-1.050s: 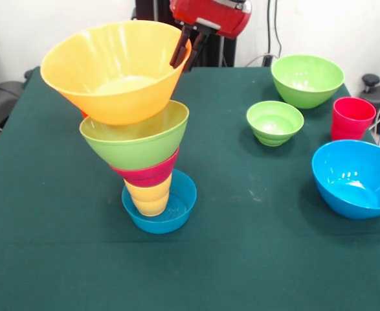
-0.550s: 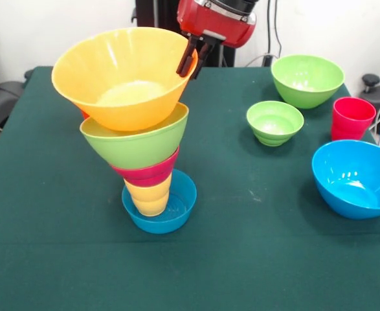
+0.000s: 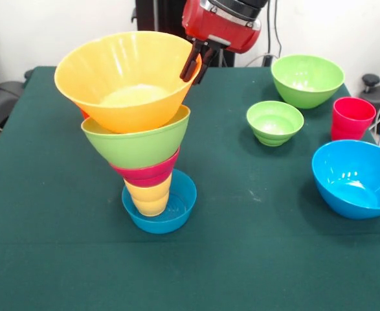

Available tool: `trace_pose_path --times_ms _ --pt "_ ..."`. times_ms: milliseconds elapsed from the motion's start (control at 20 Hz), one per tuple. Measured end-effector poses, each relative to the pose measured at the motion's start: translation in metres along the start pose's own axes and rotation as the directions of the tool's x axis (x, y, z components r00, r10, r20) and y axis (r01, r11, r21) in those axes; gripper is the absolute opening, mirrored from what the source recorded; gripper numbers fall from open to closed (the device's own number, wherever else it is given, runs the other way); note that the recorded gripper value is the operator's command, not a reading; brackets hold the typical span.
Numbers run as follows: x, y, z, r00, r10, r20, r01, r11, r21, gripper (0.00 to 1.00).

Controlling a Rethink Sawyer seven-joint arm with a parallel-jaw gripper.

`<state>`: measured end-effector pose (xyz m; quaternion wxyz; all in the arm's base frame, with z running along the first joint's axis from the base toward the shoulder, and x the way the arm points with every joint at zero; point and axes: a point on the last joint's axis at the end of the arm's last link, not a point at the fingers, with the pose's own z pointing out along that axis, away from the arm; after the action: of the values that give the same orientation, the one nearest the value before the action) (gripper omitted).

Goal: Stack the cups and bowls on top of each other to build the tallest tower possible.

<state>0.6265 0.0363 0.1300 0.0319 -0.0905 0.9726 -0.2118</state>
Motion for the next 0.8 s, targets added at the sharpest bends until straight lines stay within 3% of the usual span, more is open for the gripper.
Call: trace_pose_path --times_ms 450,800 --pt "-0.012 -0.007 -0.001 0.9981 0.007 0.062 -0.008 0.9999 0.011 0.0" --pt "-0.016 -0.011 0.0 0.9968 0.013 0.079 -0.014 0.9998 0.016 0.0"
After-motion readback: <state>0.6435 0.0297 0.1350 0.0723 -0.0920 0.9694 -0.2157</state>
